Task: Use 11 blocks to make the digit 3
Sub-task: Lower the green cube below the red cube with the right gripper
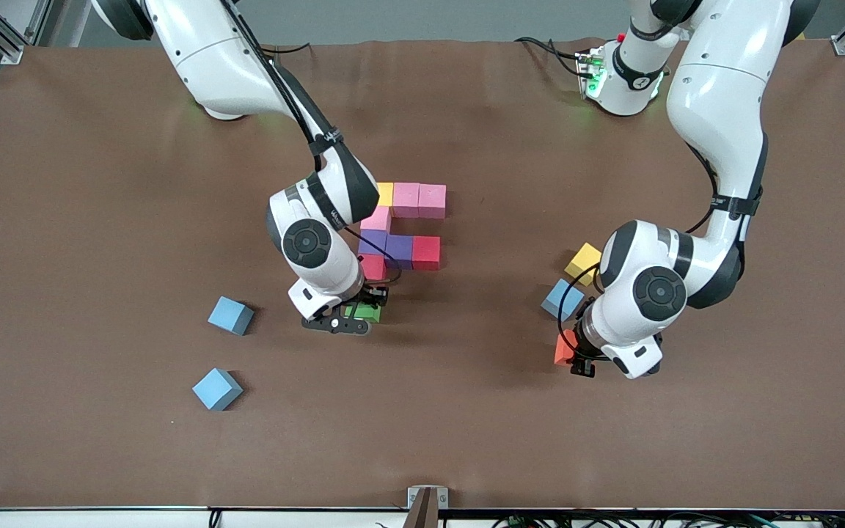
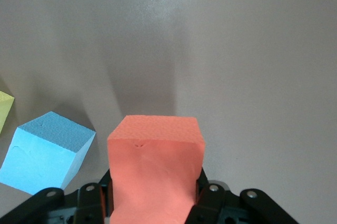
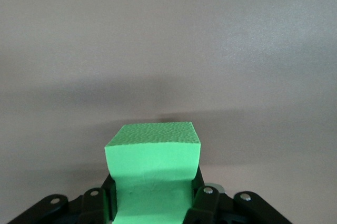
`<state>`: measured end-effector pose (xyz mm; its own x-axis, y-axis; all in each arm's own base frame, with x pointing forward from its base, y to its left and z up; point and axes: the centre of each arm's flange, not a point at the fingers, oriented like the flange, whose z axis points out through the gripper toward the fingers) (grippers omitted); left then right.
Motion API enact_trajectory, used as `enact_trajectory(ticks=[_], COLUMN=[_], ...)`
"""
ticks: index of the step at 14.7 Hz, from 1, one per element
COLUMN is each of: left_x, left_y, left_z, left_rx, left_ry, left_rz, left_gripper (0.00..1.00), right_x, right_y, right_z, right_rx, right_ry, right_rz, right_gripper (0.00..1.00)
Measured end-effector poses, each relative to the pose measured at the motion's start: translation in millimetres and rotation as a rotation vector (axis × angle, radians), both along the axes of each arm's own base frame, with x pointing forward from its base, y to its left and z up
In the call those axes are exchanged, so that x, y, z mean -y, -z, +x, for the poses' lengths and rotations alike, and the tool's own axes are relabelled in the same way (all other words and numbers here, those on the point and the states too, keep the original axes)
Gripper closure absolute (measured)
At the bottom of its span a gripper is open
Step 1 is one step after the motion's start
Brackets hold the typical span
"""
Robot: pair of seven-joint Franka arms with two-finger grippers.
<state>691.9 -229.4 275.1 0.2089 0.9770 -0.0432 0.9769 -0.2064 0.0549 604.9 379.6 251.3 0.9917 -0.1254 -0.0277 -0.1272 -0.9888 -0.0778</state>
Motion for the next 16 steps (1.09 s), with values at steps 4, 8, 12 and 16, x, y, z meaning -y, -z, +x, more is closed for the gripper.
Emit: enact_trajectory(ticks=[4, 8, 12, 16], left_x=[-0.2, -0.3, -0.4, -0.9], left_y=[2.6, 8.7, 11.1, 11.5], left_z=[-0.4, -1.0, -1.2, -1.0], left_rx=[-0.004, -0.012, -0.015, -0.016], left_ry=[0.000, 0.000, 0.000, -0.001], left_rz=[0.001, 0.003, 0.004, 0.004], left_gripper=[0.45, 0.45, 0.45, 0.45], right_x=[-1.4, -7.8, -10.6, -8.1], right_y=[16.4, 30.2, 36.9, 38.8], right_z=[-2.8, -11.2, -18.0, -18.0], right_rx=[-0.004, -0.016, -0.028, -0.013], right_ry=[-0.001, -0.010, -0.011, -0.002], right_rz=[-0.008, -0.019, -0.030, -0.062], right_gripper=[0.46, 0.46, 0.46, 0.46])
